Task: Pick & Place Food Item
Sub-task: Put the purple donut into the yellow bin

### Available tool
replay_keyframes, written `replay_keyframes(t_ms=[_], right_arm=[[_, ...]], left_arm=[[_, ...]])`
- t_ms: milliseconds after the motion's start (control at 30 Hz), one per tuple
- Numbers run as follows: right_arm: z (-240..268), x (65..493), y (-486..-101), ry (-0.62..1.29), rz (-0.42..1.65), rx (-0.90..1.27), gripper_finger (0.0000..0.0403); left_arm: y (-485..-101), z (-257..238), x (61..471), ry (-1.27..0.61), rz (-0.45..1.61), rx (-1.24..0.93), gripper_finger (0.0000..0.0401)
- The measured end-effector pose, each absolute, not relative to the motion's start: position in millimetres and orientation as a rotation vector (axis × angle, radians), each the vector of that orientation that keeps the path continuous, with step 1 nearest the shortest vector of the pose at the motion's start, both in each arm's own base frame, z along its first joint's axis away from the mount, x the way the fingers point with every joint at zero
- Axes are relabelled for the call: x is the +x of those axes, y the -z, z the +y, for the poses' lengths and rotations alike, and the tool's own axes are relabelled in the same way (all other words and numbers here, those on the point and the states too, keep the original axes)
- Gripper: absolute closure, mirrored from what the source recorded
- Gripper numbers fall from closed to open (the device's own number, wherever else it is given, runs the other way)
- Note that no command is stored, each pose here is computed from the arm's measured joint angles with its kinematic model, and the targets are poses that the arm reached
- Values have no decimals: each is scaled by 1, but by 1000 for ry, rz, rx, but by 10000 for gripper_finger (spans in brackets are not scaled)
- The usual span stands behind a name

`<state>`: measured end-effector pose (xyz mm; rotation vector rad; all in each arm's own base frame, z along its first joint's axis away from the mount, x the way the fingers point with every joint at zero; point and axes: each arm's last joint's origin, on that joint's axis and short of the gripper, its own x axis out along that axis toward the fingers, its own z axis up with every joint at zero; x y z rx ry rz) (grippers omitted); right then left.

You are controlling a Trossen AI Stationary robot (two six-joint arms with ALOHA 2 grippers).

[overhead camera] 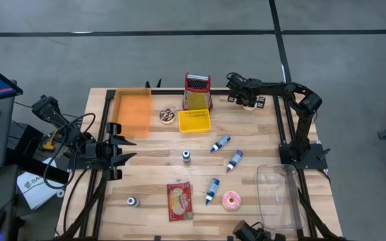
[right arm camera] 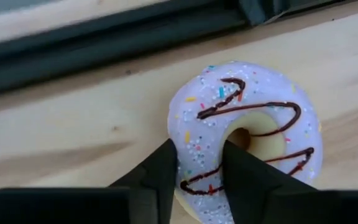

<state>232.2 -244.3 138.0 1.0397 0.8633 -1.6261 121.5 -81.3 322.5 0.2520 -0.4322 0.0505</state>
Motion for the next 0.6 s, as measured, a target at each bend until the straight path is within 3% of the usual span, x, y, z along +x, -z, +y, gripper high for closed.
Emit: replay_keyframes(t_ms=[333,600], right_arm=[[-202,251,-140,1559,1070,914,295],[-145,259,-181,1522,1092,790,295]], left_arm=[[-322,-81,122,-50,-432,252,284],[-323,-81,121,-50,-432,252,284]])
